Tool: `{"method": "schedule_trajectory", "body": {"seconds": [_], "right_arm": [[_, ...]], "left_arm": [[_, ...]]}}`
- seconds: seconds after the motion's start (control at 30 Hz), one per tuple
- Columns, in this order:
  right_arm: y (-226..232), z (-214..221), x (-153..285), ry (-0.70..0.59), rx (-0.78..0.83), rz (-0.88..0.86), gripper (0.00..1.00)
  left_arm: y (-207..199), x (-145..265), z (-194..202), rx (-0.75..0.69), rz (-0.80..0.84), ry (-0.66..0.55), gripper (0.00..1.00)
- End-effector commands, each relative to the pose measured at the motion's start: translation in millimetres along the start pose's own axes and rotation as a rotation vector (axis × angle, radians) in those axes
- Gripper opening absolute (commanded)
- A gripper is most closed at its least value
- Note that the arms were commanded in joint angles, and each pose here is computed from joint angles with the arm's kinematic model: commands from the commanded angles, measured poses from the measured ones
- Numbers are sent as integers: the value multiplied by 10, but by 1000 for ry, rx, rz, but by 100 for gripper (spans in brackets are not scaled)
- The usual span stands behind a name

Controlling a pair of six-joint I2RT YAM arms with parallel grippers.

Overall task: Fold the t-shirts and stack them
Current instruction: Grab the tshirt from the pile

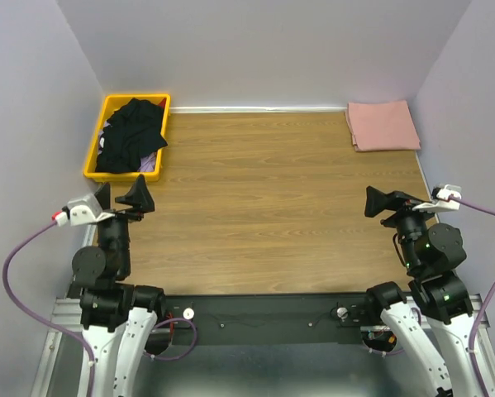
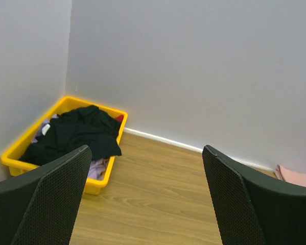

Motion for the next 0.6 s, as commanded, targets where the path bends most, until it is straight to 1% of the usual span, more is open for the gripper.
{"method": "schedule_trajectory", "body": {"seconds": [0.0, 0.03, 0.13, 0.17, 0.2, 0.23, 0.3, 0.33, 0.37, 0.4, 0.43, 0.5, 0.53, 0.57], "right_arm": [[10, 17, 31, -22, -1, -38, 100], [2, 23, 35, -26, -4, -31, 100], [-21, 22, 42, -39, -14, -4, 100], [-26, 30, 41, -39, -15, 1, 100], [-26, 34, 42, -39, -17, 1, 100], [-26, 36, 46, -39, -17, -3, 100], [-30, 39, 53, -46, -20, -1, 100], [-33, 48, 52, -45, -22, 2, 100], [-38, 45, 57, -50, -23, 6, 100], [-43, 51, 62, -52, -24, 8, 100], [-43, 52, 62, -54, -27, 9, 100], [-43, 58, 64, -56, -30, 11, 100], [-50, 62, 65, -56, -29, 17, 100], [-48, 62, 65, -59, -32, 18, 100]], "left_arm": [[-43, -181, 132, 53, 4, 49, 96], [-41, -275, 218, 72, -24, 89, 97], [-49, -436, 322, 85, -56, 141, 96], [-36, -545, 449, 102, -96, 194, 96], [-37, -612, 470, 113, -124, 207, 96], [10, -724, 624, 106, -191, 263, 96], [12, -873, 697, 120, -239, 286, 96], [64, -984, 868, 102, -296, 334, 96], [92, -1048, 937, 98, -329, 350, 96], [122, -1139, 935, 109, -368, 340, 96], [196, -1236, 1106, 96, -413, 392, 96], [295, -1425, 1146, 121, -464, 383, 96], [480, -1500, 1155, 154, -538, 367, 96], [603, -1577, 1321, 163, -572, 421, 96]]}}
Point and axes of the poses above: each gripper's point midway between its finger pads, its own x axis back along the fingers, its own y axis along the line the jaws close on, z = x × y, the point moved 10 cm from there along x, back along the fingers, and after that the axes turned 4 degrees about x, right-handed, at the moved point
